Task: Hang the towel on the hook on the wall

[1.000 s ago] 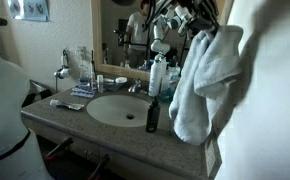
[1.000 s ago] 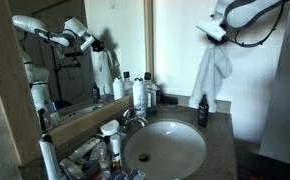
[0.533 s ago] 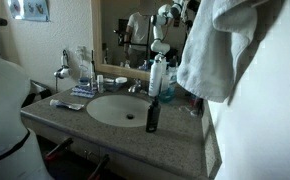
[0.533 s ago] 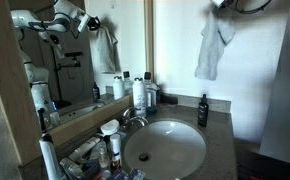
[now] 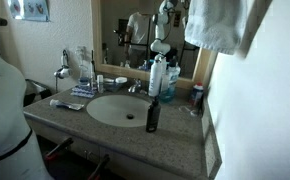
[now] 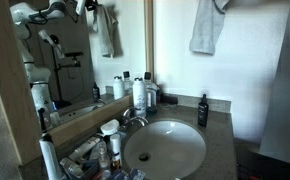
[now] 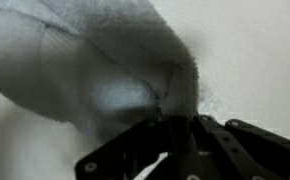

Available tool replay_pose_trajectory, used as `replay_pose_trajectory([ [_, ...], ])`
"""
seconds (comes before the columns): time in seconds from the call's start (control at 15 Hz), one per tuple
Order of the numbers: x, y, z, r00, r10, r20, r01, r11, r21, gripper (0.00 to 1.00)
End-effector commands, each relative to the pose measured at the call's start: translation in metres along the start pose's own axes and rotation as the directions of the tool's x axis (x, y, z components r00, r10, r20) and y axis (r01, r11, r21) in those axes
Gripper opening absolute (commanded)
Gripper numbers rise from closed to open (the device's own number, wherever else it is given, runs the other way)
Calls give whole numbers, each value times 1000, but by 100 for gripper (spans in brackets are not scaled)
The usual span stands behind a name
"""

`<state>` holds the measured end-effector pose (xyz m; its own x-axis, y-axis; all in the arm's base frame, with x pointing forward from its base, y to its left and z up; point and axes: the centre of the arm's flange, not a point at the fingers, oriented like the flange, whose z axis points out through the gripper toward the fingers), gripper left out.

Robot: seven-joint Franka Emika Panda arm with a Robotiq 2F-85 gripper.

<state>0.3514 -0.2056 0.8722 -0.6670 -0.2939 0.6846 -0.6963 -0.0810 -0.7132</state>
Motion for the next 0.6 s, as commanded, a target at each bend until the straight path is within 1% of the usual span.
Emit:
replay_pose_trajectory([
  [0.0,5,-52,2,999,9,-50,-7,999,39,6],
  [0.27,17,-75,10,996,13,-94,-8,998,54,6],
  [0.53,27,-81,33,994,29,-109,-23,999,49,6],
])
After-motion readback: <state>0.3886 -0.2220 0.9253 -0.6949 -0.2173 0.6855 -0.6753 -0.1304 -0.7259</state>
